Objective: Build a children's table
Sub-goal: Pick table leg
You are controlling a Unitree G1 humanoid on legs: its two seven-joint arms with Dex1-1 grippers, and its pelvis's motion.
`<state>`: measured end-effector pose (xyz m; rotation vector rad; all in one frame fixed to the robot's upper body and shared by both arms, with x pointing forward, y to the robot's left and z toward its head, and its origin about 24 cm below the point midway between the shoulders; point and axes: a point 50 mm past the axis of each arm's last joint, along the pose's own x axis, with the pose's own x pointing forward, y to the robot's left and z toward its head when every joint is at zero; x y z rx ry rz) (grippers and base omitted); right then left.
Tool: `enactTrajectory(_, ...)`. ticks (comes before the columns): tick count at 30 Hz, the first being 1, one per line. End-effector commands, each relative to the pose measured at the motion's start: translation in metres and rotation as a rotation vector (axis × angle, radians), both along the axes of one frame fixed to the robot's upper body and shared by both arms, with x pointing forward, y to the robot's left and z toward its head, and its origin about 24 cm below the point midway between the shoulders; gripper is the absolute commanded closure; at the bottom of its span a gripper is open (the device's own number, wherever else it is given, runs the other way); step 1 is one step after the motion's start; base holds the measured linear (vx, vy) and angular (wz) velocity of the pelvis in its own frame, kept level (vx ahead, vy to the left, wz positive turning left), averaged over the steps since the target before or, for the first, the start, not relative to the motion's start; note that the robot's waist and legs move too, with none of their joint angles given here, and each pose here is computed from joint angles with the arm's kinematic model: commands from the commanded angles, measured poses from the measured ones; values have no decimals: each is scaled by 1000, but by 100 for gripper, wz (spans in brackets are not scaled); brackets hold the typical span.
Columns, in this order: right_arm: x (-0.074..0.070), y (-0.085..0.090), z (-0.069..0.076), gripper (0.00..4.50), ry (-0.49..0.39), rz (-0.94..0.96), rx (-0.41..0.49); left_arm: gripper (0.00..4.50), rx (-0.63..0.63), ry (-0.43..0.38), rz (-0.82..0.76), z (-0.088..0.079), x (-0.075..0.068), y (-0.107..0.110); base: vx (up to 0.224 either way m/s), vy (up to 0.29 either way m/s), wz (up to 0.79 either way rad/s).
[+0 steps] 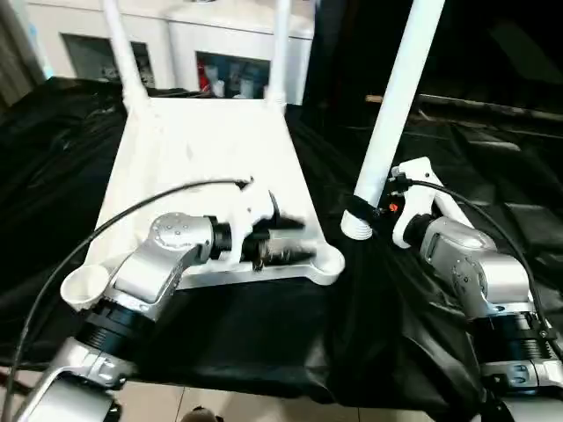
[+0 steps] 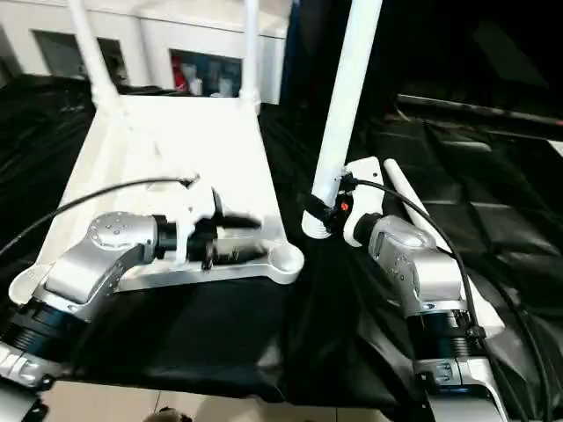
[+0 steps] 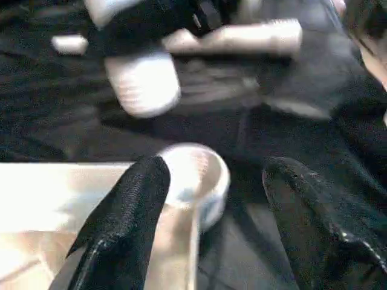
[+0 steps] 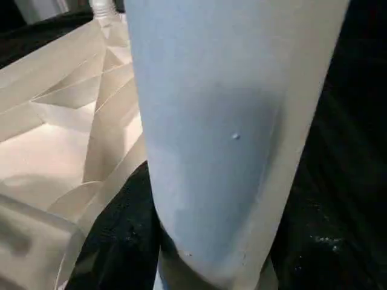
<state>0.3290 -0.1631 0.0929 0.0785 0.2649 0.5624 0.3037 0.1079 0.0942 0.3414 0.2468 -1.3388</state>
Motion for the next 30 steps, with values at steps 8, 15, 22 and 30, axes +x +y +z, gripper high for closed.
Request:
enactTrajectory(8, -10, 1, 2, 257, -19, 25, -44, 236, 189, 53, 53, -19, 16, 13, 0, 0, 0)
enactTrajectory(15, -12, 5, 2, 257, -19, 40, -43, 317, 197, 53, 72, -23, 19, 12, 0, 0, 0)
enactTrajectory(22, -9, 5, 4, 257, -22, 51, -53, 376, 218, 62, 70, -27, 18, 15, 0, 0, 0)
enactTrajectory(30, -8, 8, 5, 257, -22, 62, -54, 425, 259, 63, 63, -33, 17, 19, 0, 0, 0)
